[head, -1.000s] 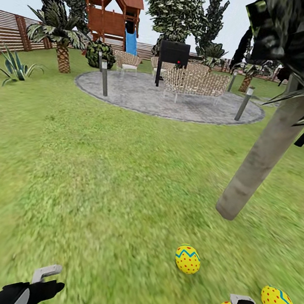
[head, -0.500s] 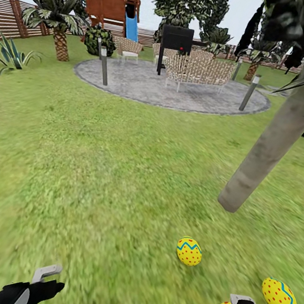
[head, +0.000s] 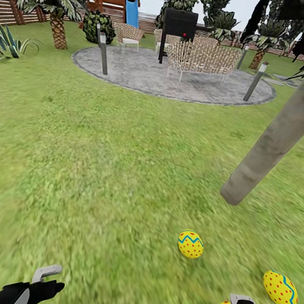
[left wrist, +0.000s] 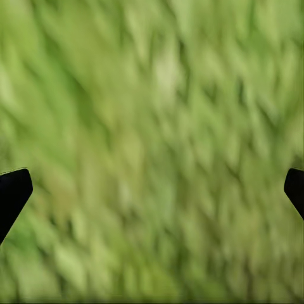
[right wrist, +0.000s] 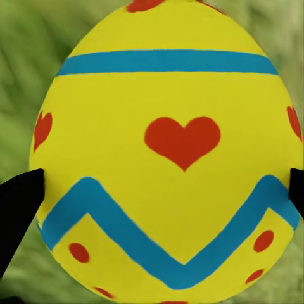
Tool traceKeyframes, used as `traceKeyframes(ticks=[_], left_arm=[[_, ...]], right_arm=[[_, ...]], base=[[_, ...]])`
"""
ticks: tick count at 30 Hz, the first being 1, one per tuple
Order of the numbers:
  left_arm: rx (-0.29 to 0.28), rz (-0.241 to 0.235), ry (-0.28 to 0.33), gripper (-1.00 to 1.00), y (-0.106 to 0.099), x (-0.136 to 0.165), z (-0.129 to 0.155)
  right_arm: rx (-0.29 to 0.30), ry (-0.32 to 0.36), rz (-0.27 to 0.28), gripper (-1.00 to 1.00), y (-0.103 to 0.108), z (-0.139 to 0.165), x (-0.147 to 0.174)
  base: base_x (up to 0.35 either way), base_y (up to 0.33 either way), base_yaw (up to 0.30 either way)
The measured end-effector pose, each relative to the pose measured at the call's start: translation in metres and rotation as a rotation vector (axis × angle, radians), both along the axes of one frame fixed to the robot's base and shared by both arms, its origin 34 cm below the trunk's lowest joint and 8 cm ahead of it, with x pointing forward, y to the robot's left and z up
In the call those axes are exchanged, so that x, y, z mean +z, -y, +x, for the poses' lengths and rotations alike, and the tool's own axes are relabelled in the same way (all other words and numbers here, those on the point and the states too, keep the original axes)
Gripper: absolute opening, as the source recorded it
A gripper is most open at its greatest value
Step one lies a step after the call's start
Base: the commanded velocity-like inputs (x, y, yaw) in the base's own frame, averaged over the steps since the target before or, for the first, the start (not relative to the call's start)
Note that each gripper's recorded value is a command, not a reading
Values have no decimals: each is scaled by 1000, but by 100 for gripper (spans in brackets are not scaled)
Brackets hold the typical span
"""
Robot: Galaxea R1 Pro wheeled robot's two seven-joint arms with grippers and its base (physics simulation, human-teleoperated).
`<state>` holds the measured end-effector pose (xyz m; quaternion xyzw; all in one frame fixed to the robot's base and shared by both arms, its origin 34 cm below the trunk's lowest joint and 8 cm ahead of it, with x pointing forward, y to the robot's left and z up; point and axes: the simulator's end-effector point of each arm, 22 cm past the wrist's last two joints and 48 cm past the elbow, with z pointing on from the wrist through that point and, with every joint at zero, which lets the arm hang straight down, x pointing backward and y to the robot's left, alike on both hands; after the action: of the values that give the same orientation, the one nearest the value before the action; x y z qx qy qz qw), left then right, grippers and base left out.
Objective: Take the three Easter eggs out of the wicker basket on the lawn in the garden, then place them on the lawn next to a single tree (choose any tree) so that all three eggs are next to the same tree and none are left in the basket.
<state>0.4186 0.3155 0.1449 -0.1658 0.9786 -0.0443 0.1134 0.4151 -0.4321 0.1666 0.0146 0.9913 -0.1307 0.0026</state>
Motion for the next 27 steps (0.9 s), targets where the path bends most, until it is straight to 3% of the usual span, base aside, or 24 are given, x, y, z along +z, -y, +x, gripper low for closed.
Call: traceKeyframes(ticks=[27], left_arm=[[0,-1,-52,100,0,-17,-18]], right_arm=[[2,-49,0,-100,0,-16,-17]], base=[[0,0,0]])
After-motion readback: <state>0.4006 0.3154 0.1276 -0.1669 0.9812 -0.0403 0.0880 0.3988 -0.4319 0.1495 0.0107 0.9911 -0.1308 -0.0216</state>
